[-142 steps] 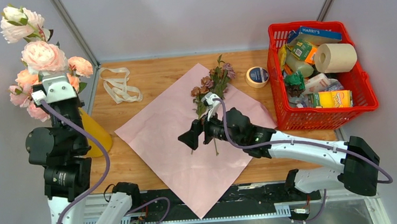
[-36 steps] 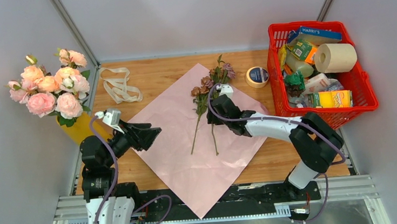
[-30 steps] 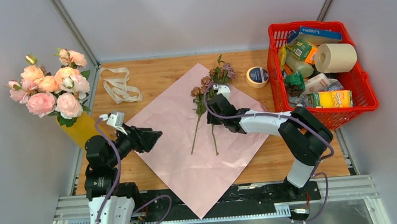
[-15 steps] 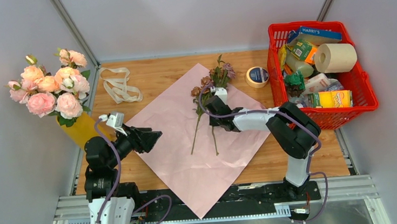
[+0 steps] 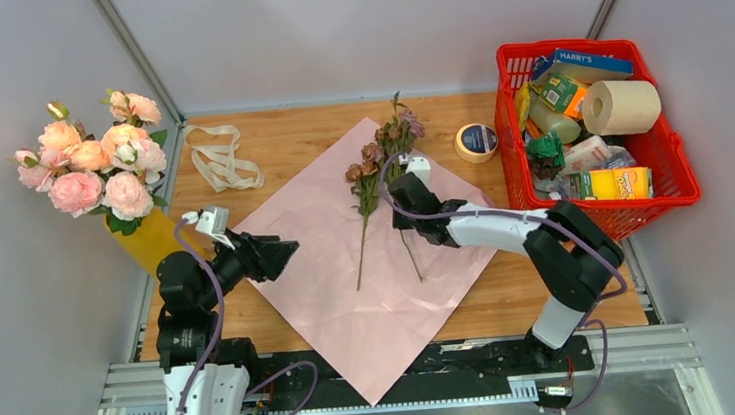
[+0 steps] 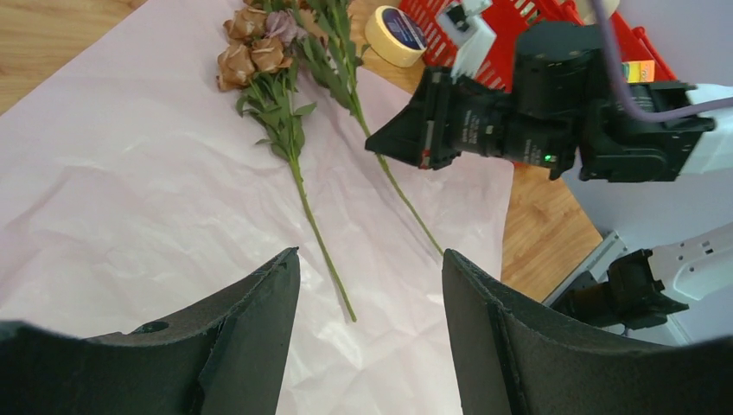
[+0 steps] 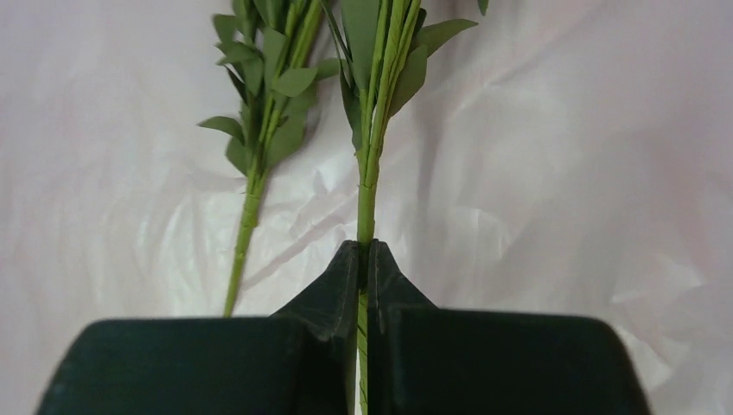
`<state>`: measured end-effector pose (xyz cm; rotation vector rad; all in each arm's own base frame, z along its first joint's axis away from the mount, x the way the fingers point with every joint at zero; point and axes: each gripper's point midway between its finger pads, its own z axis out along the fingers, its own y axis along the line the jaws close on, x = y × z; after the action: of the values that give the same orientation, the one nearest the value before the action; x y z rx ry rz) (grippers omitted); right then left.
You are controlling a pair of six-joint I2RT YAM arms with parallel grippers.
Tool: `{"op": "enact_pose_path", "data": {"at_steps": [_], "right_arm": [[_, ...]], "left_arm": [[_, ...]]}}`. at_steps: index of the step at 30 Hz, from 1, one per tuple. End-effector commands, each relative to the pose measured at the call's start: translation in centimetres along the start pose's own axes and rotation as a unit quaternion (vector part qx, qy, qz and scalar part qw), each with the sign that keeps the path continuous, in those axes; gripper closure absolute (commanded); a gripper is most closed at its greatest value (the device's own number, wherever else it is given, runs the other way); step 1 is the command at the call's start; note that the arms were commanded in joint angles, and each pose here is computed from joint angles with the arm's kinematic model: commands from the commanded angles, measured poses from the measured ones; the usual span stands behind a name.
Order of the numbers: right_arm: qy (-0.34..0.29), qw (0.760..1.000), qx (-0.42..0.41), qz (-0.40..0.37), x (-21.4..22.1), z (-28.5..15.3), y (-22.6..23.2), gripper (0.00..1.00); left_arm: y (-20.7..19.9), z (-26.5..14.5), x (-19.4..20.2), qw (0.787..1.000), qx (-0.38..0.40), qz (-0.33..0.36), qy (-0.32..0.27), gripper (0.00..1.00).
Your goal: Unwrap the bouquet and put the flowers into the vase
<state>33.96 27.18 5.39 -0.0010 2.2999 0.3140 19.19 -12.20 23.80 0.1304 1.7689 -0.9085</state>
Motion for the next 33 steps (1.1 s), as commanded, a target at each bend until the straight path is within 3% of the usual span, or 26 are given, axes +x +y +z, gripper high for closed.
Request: {"op": "enact_pose_path", "data": {"at_steps": [1,7,15,21,28,33], "right_arm": [[-0.061,0.996,-0.056,0.033,-4.3,-4.2,2.0,1.00],[-0.105,0.972,-0.206,0.040,-6.4,-10.0,6.5,1.00],[-0.146,0.882,-0.448,0.027,-7.2,-20.9,14.1,1.00],[-0.178,0.826,-0.535,0.003,-7.2,-27.1,17.8,1.00],[-0.170,0.807,-0.566,-0.004,-6.1,-29.5,20.2,1.00],[-0.169,0.806,-0.567,-0.009,-5.7,-29.6,20.7,1.00]], "left_arm": [[-1.3,0.3,-1.5,0.999,0.028,0.009,-0.012,0.31],[-3.4,0.6,-4.0,0.996,0.076,-0.003,-0.040,0.31],[-5.8,1.2,-6.2,0.989,0.138,0.000,-0.057,0.33],[-8.5,1.6,-6.1,0.979,0.197,-0.010,-0.058,0.36],[-10.9,1.1,-5.8,0.965,0.249,-0.032,-0.069,0.46],[-9.7,1.5,-4.8,0.972,0.222,-0.048,-0.067,0.48]]}}
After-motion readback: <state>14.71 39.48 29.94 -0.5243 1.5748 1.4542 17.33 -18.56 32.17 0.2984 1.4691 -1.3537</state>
